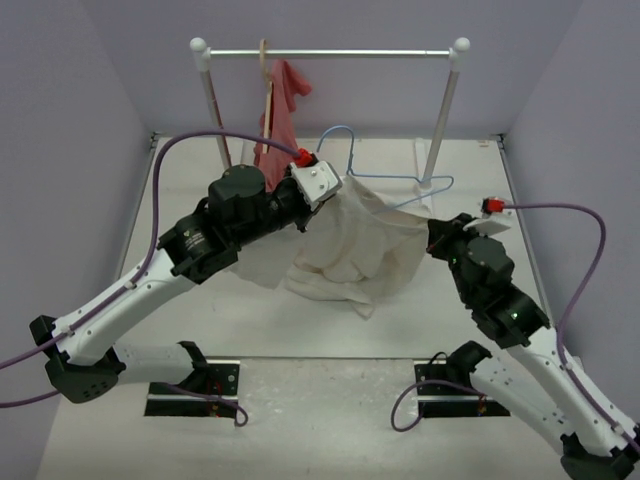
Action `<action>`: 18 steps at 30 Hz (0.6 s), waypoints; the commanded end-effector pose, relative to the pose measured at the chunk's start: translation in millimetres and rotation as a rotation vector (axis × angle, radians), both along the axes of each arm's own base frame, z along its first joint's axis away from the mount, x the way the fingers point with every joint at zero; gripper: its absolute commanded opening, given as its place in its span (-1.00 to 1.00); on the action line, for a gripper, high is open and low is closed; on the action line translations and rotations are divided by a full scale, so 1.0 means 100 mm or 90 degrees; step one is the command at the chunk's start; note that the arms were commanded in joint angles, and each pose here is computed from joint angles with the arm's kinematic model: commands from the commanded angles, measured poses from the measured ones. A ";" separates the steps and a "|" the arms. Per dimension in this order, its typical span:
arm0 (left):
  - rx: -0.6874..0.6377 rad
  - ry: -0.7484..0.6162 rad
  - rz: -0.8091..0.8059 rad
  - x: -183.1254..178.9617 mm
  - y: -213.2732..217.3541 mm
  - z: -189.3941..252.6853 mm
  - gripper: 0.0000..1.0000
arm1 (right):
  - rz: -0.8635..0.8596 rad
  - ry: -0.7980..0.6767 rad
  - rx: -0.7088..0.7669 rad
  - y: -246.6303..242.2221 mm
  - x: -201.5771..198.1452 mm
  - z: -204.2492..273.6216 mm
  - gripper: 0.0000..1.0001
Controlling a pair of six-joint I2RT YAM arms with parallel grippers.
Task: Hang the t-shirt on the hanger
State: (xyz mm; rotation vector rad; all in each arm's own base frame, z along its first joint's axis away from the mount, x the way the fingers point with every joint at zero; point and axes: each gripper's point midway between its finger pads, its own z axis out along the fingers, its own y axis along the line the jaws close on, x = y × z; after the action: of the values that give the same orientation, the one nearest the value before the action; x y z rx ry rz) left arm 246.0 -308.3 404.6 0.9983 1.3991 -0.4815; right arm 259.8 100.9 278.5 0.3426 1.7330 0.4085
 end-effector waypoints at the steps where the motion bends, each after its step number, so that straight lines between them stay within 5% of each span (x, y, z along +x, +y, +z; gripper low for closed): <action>1: -0.037 -0.065 -0.006 -0.04 0.08 0.32 -1.00 | -0.011 -0.021 -0.044 -0.26 0.00 0.17 -1.00; 18: 0.106 -0.118 -0.063 -0.05 0.08 -0.30 -1.00 | 0.009 -0.059 -0.034 -0.59 0.08 0.75 -1.00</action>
State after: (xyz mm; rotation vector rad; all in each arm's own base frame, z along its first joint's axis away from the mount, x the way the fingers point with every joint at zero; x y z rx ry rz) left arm 232.5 -298.6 366.6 1.2128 1.3135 -0.3909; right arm 269.5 41.4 323.4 0.3274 1.6923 0.3875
